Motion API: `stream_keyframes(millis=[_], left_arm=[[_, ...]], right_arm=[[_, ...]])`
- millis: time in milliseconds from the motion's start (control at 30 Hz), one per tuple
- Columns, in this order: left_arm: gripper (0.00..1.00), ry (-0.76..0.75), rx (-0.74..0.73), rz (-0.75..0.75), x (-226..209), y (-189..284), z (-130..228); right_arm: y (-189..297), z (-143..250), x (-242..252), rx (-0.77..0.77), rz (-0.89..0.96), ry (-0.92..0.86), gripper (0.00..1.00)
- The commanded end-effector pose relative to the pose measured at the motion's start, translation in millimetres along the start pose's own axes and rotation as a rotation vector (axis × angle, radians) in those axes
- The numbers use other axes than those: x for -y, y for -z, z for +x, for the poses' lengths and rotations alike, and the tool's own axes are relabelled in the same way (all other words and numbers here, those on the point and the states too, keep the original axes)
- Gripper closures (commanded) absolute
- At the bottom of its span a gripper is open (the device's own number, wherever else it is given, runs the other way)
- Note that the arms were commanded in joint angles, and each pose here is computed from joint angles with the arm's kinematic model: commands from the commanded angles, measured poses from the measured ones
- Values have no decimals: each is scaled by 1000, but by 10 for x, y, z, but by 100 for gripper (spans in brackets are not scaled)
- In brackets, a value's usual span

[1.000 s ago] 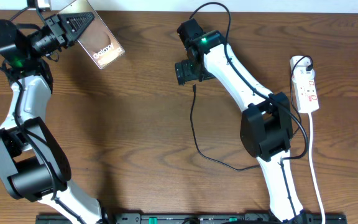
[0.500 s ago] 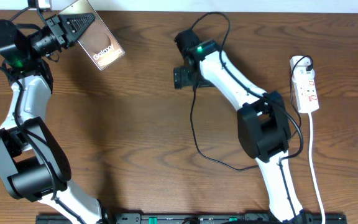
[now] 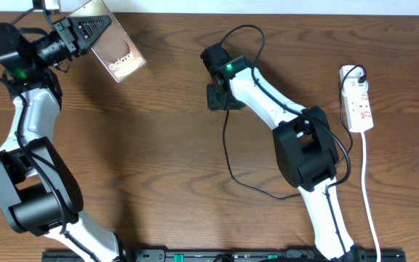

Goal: Plug charger to phone and switch on socket

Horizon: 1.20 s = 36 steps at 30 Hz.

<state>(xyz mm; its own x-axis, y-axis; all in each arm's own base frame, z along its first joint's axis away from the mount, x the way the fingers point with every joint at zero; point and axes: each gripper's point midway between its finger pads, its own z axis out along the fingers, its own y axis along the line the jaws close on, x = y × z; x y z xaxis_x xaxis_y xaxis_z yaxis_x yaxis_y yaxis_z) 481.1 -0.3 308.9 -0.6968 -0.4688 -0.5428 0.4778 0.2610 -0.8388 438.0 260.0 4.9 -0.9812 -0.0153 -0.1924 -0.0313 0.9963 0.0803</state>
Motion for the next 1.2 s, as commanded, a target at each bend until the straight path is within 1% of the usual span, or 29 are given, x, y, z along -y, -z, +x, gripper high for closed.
stream_keyframes(millis=[0,133,200,300,400,467,500,567,600,667,800,833,933,1167], left_arm=[[93,-34,-10,11,106,-3,-11],[93,-34,-10,11,106,-3,-11],[93,-34,-10,11,106,-3,-11],[93,-34,-10,11,106,-3,-11],[93,-34,-10,11,106,-3,-11],[92,-34,-10,11,106,-3,-10],[93,-34,-10,11,106,-3,-11],[93,-33,-10,11,106,-3,-11],[93,-34,-10,11,106,-3,-11],[93,-34,-10,11,106,-3,-10],[93,-33,-10,11,106,-3,-11],[93,-34,-10,11,106,-3,-11],[93,-34,-10,11,106,-3,-11],[92,-34,-9,11,106,-3,-12]], right_arm=[[55,26,-17,-5,-14,-11,69],[55,40,-12,-12,-14,-20,73],[55,43,-12,-13,-14,-20,78],[55,42,-12,-12,-14,-19,77],[56,54,-12,-16,-12,-18,66],[56,69,-3,-22,-8,-18,52],[56,77,1,-25,-6,-18,48],[56,92,10,-32,-3,-20,46],[56,93,11,-32,-2,-23,48],[56,93,7,-31,-3,-26,56],[57,105,-11,-32,-3,-25,77],[57,105,-11,-32,-3,-28,84],[57,106,-14,-32,-4,-28,99],[58,106,-57,-36,-27,-39,99]])
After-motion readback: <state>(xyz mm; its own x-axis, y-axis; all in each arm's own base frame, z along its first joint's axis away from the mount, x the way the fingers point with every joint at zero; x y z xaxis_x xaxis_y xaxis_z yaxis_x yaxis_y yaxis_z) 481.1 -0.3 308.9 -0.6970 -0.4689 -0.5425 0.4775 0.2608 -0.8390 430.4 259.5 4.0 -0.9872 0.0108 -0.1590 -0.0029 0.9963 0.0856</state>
